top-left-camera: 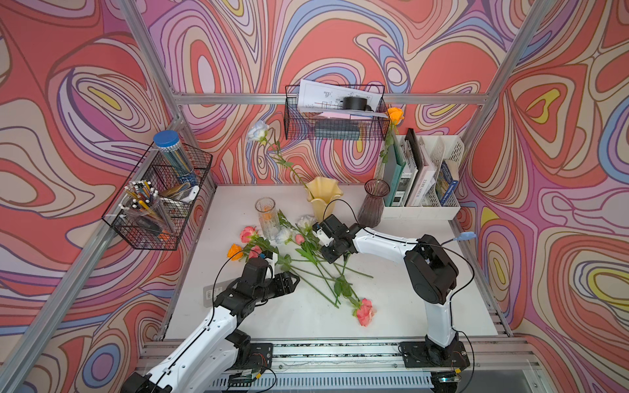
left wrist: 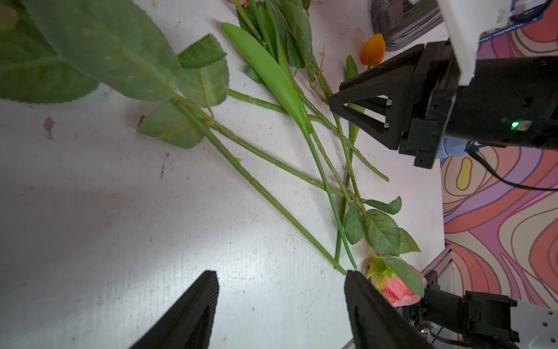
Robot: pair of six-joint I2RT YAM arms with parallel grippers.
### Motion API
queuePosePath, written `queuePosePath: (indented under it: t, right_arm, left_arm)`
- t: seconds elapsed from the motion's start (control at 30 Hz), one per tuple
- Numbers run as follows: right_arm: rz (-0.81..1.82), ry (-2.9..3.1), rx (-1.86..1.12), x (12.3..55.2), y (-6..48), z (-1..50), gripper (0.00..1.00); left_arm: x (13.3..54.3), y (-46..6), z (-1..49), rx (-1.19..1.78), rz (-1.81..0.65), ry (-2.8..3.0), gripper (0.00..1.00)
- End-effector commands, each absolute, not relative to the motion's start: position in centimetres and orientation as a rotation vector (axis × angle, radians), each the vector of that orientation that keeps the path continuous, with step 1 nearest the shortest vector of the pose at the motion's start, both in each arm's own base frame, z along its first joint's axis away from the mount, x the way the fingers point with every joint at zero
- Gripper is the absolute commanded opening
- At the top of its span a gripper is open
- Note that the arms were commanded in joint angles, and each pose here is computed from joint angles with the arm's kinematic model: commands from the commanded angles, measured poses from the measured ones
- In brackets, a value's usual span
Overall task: Arrange the flowers in different vases according to their colors
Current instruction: Pick up the flower at the center of the board.
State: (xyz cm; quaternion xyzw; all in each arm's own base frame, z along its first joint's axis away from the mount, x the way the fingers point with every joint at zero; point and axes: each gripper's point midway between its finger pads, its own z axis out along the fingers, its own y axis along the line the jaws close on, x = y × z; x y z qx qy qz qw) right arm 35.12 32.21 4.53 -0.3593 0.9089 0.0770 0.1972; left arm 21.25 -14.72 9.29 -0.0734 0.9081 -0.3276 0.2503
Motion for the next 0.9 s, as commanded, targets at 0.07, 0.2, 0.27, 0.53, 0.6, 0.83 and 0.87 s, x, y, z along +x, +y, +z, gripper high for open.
queuePosePath:
  t: [0.07,0.2,0.27,0.53,0.6,0.83,0.87]
  right_arm:
    - [0.19,2.582,-0.998,35.3,32.2,3.0,0.26]
    - [0.155,2.608,-0.995,35.3,31.8,2.0,0.24]
    - [0.152,2.615,-0.996,35.3,31.8,1.7,0.23]
    - [0.138,2.585,-0.965,35.8,31.7,3.1,0.06]
    - [0.129,2.564,-0.954,36.0,31.6,3.9,0.05]
    - [0.151,2.48,-0.879,36.8,31.6,6.7,0.0]
    - [0.158,2.47,-0.866,36.9,31.6,7.0,0.0]
  left_arm:
    - [21.2,-14.4,9.2,-0.195,-0.868,2.482,0.72]
    - [21.2,-14.5,9.1,-0.193,-0.87,2.485,0.72]
    - [21.2,-14.5,9.2,-0.192,-0.87,2.484,0.72]
    - [21.1,-14.5,9.1,-0.191,-0.87,2.487,0.72]
    - [21.2,-14.5,9.1,-0.192,-0.872,2.484,0.72]
    - [21.2,-14.5,9.1,-0.19,-0.874,2.487,0.72]
    - [21.2,-14.5,9.1,-0.19,-0.874,2.488,0.72]
